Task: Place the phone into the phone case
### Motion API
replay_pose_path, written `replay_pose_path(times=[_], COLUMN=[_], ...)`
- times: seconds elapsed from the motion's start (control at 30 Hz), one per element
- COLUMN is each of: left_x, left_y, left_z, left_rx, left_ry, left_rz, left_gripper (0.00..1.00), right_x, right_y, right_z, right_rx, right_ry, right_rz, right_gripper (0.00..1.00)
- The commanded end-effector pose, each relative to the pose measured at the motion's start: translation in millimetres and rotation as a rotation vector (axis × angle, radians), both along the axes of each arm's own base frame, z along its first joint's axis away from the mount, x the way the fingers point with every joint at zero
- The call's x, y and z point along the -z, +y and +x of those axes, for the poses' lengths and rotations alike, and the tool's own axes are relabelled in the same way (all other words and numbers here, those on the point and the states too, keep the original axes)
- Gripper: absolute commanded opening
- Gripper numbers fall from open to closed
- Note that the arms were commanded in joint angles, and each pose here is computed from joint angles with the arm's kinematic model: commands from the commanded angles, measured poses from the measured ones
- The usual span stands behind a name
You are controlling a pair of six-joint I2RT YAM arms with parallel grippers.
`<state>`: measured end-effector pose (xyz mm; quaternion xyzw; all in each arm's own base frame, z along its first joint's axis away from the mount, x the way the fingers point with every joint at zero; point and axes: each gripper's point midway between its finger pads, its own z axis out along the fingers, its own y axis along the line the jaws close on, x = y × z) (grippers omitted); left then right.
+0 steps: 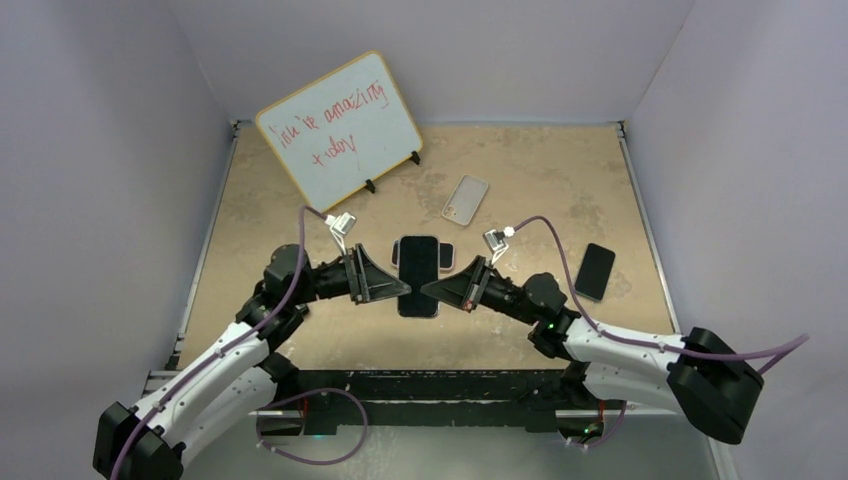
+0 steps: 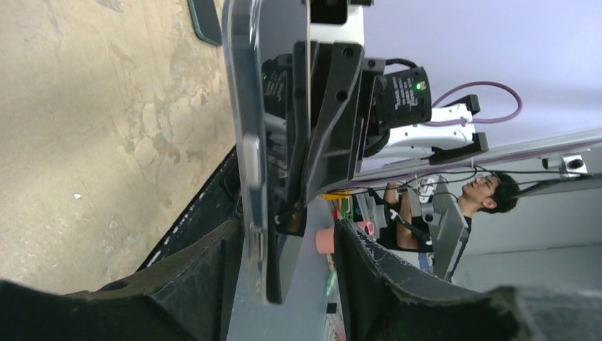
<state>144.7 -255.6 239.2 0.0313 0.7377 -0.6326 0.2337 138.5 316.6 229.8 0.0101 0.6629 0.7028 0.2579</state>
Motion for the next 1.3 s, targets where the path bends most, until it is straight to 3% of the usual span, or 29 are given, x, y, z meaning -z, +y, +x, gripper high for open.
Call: replay_pose_path(times=[0.0, 0.1, 0.27, 0.43, 0.63, 0.9, 1.1, 1.17, 1.27], left_x=[4, 8, 20, 32, 33, 20, 23, 23, 22], left_y=[-1, -1, -2, 3, 2, -1, -2, -2, -2], left_z=[-16, -18, -13, -4, -6, -18, -23, -24, -24], left_rx=[0.069, 0.080, 0.067, 0.017, 0.044, 0.140, 0.180, 0.184, 0.189], left_ry=[0.004, 0.011, 0.017, 0.018, -0.015, -0.126, -0.127, -0.121, -0.123], left_rz=[-0.078, -0.104, -0.044, 0.080, 0.080, 0.055, 0.047, 0.036, 0.038], left_gripper=[0.51, 0.41, 0.00, 0.00, 0.00, 0.00, 0.00, 0.00, 0.00], right_x=[-48, -50, -45, -32, -25, -28, -44, -42, -37], right_y=[-3, 1, 3, 6, 9, 1, -7, -5, -4], right_z=[24, 26, 30, 30, 28, 45, 58, 57, 52], right_rx=[0.130, 0.129, 0.136, 0.124, 0.101, 0.152, 0.178, 0.158, 0.132], right_ry=[-0.106, -0.113, -0.108, -0.095, -0.088, -0.094, -0.146, -0.152, -0.153], right_rz=[0.074, 0.064, 0.068, 0.021, -0.012, -0.079, -0.076, -0.082, -0.065], right_gripper=[0.00, 0.00, 0.00, 0.00, 0.34, 0.42, 0.41, 0.31, 0.07])
